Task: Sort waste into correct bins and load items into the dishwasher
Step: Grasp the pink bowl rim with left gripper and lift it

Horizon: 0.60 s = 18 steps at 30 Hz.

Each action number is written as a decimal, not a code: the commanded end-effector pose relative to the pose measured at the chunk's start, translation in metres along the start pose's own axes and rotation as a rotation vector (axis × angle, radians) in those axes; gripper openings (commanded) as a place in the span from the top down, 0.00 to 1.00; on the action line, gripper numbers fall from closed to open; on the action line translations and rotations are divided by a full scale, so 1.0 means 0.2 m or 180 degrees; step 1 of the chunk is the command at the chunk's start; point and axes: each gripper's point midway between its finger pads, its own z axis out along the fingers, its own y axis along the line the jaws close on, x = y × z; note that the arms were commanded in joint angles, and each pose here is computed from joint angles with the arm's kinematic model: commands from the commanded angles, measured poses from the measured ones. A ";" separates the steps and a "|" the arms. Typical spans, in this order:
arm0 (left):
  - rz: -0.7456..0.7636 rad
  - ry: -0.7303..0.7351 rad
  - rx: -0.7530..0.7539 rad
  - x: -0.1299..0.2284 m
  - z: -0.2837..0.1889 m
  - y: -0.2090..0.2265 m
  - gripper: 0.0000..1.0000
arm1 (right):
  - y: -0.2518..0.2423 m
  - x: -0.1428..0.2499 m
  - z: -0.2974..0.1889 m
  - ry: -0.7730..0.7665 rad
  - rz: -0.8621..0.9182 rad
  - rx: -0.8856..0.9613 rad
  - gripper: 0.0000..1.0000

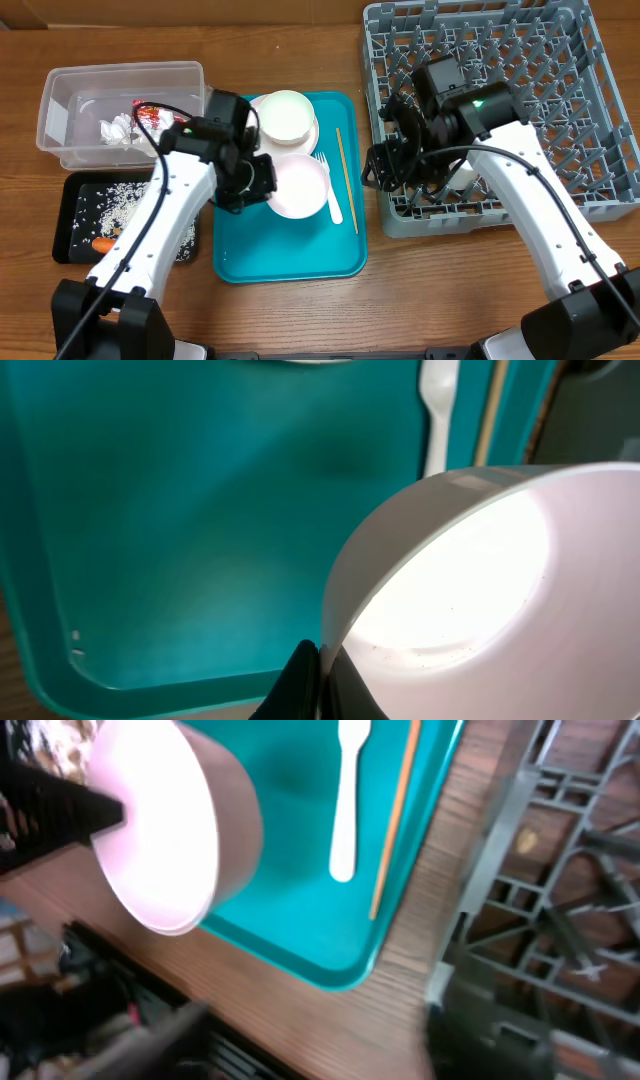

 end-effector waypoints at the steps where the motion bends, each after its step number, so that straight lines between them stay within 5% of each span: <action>1: 0.0197 -0.0067 0.0170 0.01 -0.05 -0.10 0.96 | 0.02 0.00 0.01 0.0008 -0.0050 -0.0033 0.50; 7: 0.0296 -0.0058 0.0321 0.02 -0.04 -0.18 0.96 | 0.02 0.00 0.01 0.0005 -0.0015 -0.0035 0.63; 18: 0.0324 -0.0062 0.0465 0.02 -0.04 -0.23 0.96 | 0.03 -0.02 0.01 -0.0056 0.0057 -0.0056 0.56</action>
